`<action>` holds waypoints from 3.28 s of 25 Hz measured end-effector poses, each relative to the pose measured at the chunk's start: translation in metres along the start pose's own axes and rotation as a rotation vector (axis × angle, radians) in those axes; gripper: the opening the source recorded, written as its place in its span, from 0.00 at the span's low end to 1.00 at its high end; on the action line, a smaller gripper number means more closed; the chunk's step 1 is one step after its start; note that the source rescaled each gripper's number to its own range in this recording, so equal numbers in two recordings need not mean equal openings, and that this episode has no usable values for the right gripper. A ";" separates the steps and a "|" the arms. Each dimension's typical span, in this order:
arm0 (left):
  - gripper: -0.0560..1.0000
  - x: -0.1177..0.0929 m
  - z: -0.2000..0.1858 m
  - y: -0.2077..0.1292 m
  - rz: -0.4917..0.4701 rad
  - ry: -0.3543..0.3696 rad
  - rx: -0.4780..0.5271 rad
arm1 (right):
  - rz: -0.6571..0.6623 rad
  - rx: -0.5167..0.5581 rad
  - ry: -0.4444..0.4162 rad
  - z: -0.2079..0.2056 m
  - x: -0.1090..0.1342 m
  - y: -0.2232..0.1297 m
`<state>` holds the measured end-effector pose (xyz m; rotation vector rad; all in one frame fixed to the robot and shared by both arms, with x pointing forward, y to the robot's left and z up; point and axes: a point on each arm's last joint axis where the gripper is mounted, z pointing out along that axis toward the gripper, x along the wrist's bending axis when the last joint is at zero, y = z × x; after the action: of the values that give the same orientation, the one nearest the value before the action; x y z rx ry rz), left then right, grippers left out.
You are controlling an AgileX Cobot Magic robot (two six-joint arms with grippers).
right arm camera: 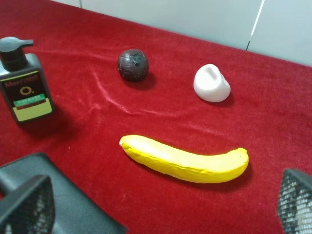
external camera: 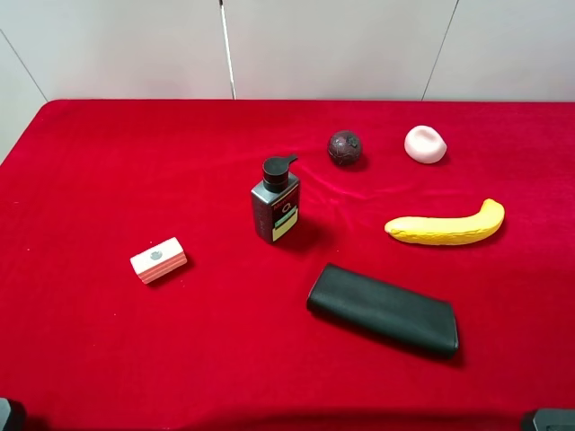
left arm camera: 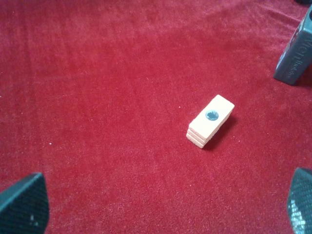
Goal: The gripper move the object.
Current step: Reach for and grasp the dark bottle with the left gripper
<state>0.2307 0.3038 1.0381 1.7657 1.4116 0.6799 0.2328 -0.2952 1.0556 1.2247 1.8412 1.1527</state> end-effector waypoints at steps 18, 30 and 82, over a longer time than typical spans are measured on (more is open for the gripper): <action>0.97 0.000 0.000 0.000 0.000 0.000 0.000 | 0.000 0.001 0.000 0.000 0.000 0.000; 0.97 -0.001 0.006 0.017 0.045 0.003 0.077 | 0.000 0.001 0.000 0.000 0.000 0.000; 0.97 -0.063 0.171 0.095 0.304 -0.356 0.457 | 0.000 0.000 0.001 0.000 0.000 0.000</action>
<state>0.4031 0.1941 1.0221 2.3527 1.1190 0.1737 0.2328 -0.2951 1.0556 1.2249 1.8416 1.1535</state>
